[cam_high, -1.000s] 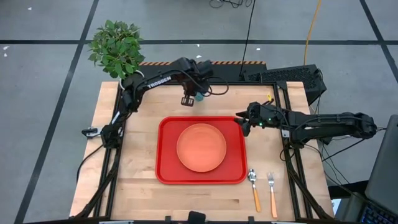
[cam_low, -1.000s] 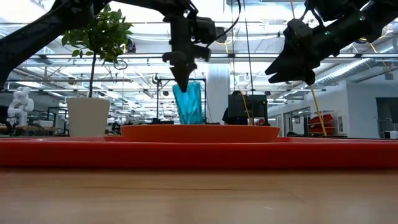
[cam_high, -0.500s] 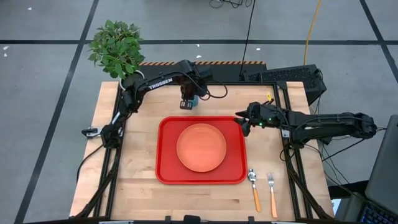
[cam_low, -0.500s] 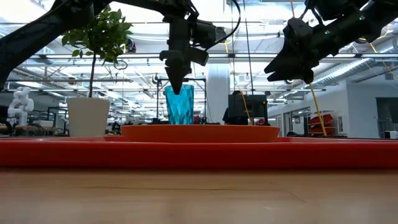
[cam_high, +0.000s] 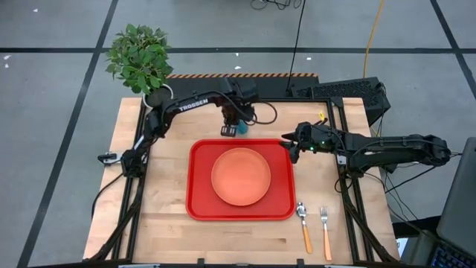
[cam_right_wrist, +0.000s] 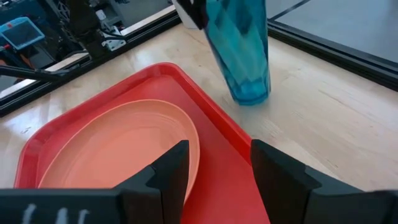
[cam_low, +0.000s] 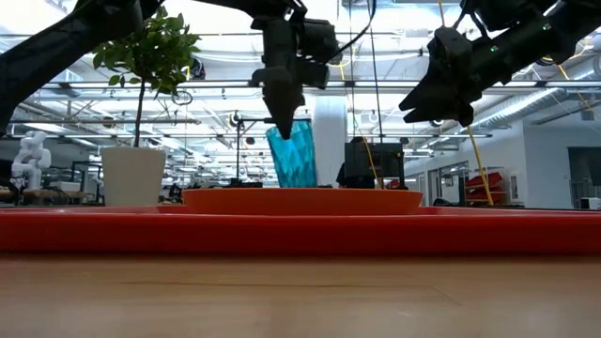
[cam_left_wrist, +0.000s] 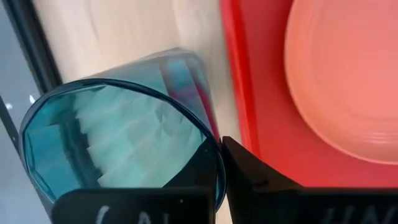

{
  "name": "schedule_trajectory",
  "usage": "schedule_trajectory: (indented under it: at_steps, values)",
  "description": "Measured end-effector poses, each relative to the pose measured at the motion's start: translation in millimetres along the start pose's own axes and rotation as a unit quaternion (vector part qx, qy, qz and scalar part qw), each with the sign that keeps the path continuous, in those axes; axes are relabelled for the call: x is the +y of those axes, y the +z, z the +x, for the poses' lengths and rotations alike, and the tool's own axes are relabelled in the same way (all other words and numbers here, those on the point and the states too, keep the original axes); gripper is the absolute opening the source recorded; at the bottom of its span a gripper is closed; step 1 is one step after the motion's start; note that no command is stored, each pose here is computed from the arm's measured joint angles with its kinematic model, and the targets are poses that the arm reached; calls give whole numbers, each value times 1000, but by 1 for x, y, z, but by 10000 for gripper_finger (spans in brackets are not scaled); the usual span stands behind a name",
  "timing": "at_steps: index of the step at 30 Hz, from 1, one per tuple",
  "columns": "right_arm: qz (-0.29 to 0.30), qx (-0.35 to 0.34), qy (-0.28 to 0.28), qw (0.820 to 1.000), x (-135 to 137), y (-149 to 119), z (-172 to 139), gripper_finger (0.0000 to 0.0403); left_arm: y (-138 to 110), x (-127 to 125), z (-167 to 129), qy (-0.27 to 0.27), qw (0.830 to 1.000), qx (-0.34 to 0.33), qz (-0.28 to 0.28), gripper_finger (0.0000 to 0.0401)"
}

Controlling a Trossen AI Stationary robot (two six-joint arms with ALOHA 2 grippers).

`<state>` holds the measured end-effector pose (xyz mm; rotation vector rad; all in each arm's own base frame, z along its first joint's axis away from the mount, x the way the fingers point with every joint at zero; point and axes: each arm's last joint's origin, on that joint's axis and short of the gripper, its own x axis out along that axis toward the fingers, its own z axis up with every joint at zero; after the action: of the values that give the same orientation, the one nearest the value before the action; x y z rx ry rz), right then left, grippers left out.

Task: Pick and place plate/cup/fork/spoon on tray
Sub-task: Put the blue cup on the red tray to the top right of the orange plate

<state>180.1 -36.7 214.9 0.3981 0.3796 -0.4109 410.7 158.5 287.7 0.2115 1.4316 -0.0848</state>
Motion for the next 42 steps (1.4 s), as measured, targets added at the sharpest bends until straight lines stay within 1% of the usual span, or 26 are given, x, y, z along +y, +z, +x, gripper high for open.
schedule_trajectory:
  at_steps: [3,6,9,16,18,22,25,33,42]
  values:
    - [0,0,0,1000,0,0,0,164,7,-7,0,7,1000,-12,21,9]
    - [0,-1,0,1000,0,0,0,164,12,-12,0,18,999,-16,35,22]
    - [1,-6,2,1000,0,1,0,164,14,-13,-1,27,999,-17,38,27]
    - [1,-7,2,1000,1,1,0,164,15,-12,-1,32,999,-20,33,13]
    - [1,-7,3,1000,1,1,0,164,15,-12,-1,33,999,-21,28,19]
    - [1,-7,2,1000,1,1,0,164,16,-11,-1,35,999,-25,23,47]
    - [1,-7,3,1000,1,1,0,164,16,-11,-1,38,999,-29,22,60]
    - [1,-6,2,1000,1,1,0,164,16,-11,-1,40,999,-28,21,64]
    - [-1,-4,1,1000,0,1,0,164,14,-7,-1,106,994,11,11,65]
